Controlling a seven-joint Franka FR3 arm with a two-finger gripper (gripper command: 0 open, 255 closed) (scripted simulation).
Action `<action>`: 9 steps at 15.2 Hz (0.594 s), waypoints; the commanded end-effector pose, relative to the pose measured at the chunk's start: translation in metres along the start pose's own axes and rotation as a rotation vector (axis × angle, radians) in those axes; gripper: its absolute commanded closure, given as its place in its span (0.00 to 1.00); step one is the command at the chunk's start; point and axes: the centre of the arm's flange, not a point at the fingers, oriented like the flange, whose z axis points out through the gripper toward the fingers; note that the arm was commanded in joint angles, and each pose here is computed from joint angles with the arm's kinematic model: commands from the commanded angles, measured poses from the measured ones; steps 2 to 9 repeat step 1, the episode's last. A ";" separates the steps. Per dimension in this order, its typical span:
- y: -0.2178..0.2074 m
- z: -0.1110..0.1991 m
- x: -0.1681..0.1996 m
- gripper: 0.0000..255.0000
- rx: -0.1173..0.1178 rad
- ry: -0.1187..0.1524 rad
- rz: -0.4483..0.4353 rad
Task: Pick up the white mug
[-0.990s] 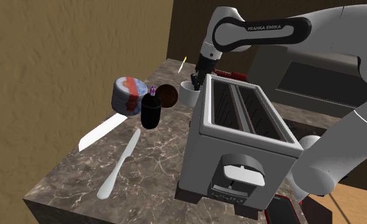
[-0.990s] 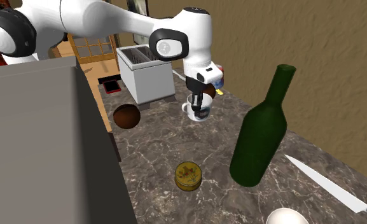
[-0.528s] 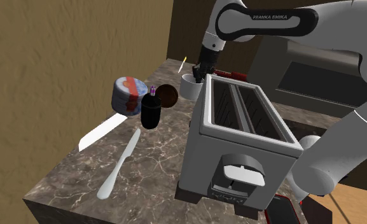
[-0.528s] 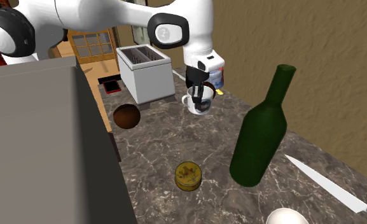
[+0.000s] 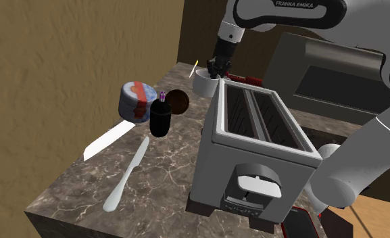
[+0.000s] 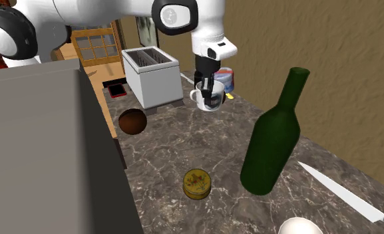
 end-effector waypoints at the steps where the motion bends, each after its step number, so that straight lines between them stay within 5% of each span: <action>1: 0.000 -0.003 0.000 1.00 0.000 0.000 0.000; 9: 0.000 -0.003 0.000 1.00 0.000 0.000 0.000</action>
